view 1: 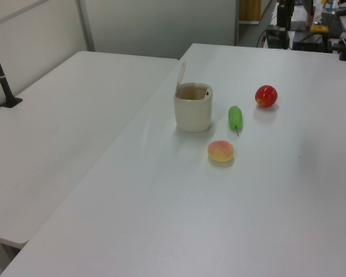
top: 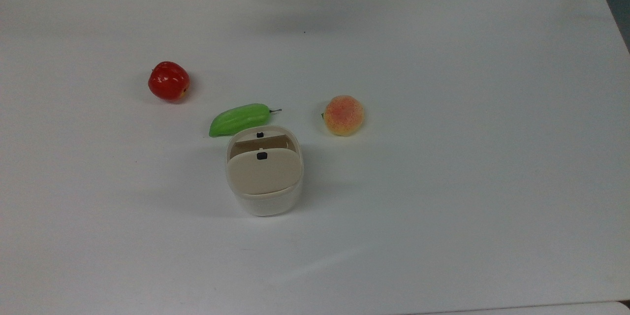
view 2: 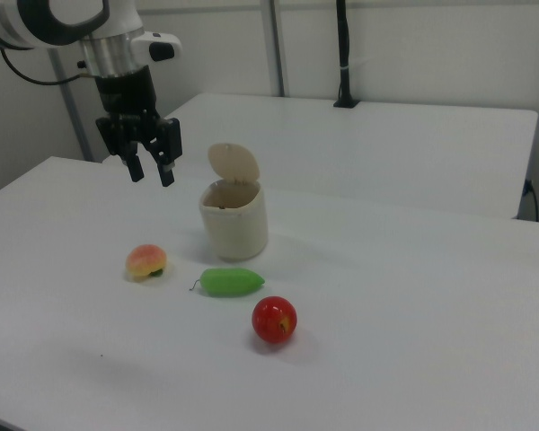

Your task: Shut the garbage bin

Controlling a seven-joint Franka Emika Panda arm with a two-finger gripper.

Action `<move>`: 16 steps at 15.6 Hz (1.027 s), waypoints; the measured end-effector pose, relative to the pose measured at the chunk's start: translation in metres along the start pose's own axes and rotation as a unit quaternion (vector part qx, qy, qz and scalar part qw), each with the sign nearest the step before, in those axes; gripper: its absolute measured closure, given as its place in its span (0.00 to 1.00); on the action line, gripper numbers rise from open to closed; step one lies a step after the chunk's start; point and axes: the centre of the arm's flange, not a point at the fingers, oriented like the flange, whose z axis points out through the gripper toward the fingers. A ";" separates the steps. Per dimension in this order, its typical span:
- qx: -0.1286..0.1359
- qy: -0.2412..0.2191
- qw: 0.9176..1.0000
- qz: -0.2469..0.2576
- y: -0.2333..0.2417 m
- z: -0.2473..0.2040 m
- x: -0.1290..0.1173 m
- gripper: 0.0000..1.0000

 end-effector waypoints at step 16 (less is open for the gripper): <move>-0.005 0.093 0.996 -0.010 0.001 0.010 0.051 0.99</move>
